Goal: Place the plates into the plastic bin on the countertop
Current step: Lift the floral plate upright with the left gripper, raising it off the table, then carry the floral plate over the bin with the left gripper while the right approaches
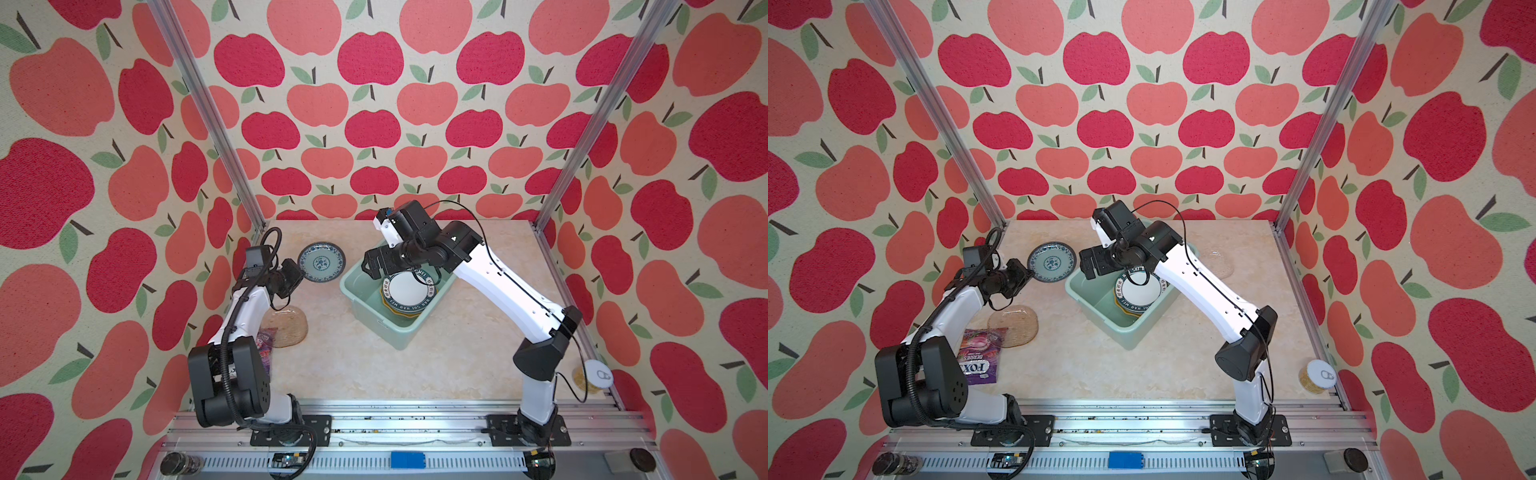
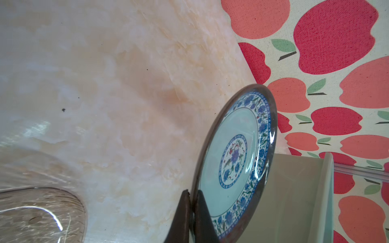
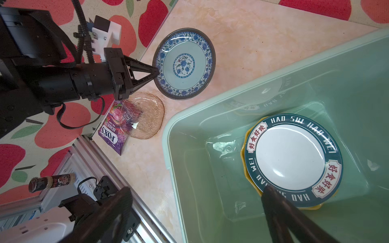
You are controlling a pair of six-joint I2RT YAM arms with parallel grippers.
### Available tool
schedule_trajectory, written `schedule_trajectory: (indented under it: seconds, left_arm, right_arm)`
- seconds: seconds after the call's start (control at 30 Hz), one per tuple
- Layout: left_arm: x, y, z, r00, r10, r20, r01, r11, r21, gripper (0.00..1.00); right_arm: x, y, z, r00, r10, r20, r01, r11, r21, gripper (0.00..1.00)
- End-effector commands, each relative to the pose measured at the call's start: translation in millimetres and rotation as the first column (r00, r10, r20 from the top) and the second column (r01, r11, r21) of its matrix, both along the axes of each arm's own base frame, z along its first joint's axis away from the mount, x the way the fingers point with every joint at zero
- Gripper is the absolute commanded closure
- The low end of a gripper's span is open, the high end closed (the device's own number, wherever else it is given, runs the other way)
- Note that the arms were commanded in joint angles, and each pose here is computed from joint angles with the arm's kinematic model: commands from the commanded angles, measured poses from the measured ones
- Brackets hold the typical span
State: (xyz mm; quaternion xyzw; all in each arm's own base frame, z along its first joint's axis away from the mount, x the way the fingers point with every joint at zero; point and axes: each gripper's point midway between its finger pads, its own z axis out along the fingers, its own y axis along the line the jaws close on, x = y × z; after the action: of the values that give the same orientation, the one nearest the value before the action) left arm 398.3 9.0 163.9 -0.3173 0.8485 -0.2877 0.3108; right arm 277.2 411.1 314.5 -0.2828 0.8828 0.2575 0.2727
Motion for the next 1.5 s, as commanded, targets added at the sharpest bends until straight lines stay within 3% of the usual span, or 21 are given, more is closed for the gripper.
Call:
schedule_trajectory:
  seconds: [0.0,0.27,0.77,1.1,1.47]
  left_arm:
    - [5,0,34,0.993,0.019,0.116,-0.015,0.999,-0.038,1.0]
    - [11,2,78,0.969,0.064,0.238,-0.041,0.994,-0.1,1.0]
    - [-4,-25,130,0.94,0.004,0.34,0.069,0.977,-0.202,1.0]
    - [-12,-74,140,0.929,-0.121,0.35,0.206,0.954,-0.218,1.0]
    - [-21,-129,155,0.903,-0.223,0.366,0.315,0.925,-0.214,1.0]
  right_arm:
    - [-3,-8,19,1.0,-0.009,0.018,0.009,0.999,0.043,0.01]
    - [-1,-7,30,1.0,-0.004,0.017,0.002,0.993,0.115,0.02]
    - [14,-2,54,0.999,-0.001,-0.043,0.017,0.932,0.362,0.08]
    - [22,7,54,0.997,0.025,-0.068,0.005,0.912,0.41,0.1]
    - [42,-7,46,0.996,-0.03,-0.084,0.063,0.907,0.416,0.17]
